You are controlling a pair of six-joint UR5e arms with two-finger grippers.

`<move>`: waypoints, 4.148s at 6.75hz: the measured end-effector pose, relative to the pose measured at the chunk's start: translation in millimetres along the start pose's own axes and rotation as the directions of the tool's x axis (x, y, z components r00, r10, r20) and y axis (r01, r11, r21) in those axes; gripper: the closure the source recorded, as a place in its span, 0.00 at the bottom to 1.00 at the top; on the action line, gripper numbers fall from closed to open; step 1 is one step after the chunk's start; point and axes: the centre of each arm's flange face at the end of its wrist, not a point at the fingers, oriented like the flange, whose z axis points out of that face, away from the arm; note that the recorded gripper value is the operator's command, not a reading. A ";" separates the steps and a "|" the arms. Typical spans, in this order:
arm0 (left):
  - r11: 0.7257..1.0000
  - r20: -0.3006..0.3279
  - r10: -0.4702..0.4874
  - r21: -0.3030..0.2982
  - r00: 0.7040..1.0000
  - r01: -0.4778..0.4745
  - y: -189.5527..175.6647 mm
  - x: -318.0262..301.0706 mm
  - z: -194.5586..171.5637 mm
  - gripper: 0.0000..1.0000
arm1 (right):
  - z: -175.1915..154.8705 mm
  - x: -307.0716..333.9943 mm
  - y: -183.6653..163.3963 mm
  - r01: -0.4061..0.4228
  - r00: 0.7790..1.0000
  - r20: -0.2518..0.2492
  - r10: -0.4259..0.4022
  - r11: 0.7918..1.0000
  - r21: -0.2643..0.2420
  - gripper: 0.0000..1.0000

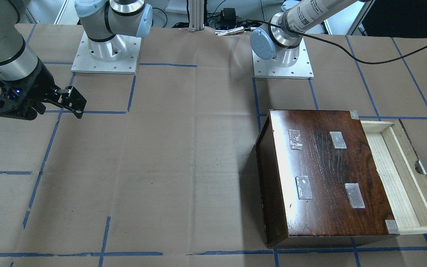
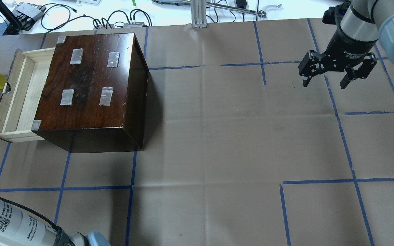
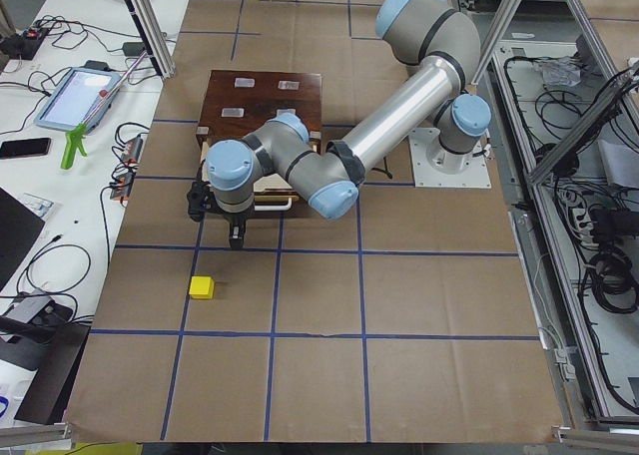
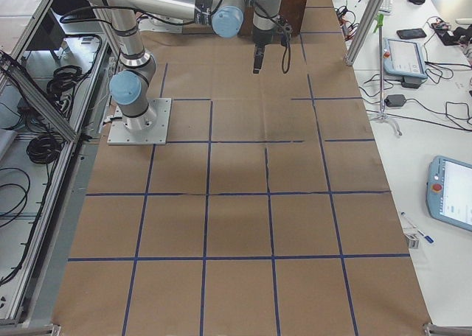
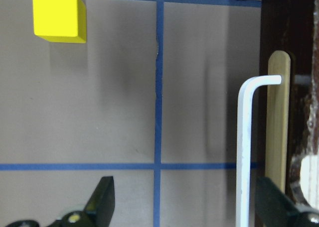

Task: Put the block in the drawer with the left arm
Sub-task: 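Move the left gripper over the yellow cube and lower it, then close the left gripper on the yellow cube and lift it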

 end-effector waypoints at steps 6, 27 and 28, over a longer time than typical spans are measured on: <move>0.999 0.063 0.033 0.027 0.997 -0.035 -81.3 -86.2 57.9 0.02 | 0.0 0.0 0.0 0.000 1.000 0.000 0.000 1.000 0.000 0.00; 0.964 -0.097 -0.034 -0.266 0.995 0.007 -29.1 -1.1 -65.1 0.81 | -0.2 0.0 0.0 0.000 1.000 0.000 0.000 1.000 0.000 0.00; 0.958 -0.107 -0.058 -0.287 0.993 0.025 -18.0 20.1 -66.2 0.81 | -0.3 0.0 -0.1 -0.001 1.000 0.000 0.001 1.000 0.001 0.00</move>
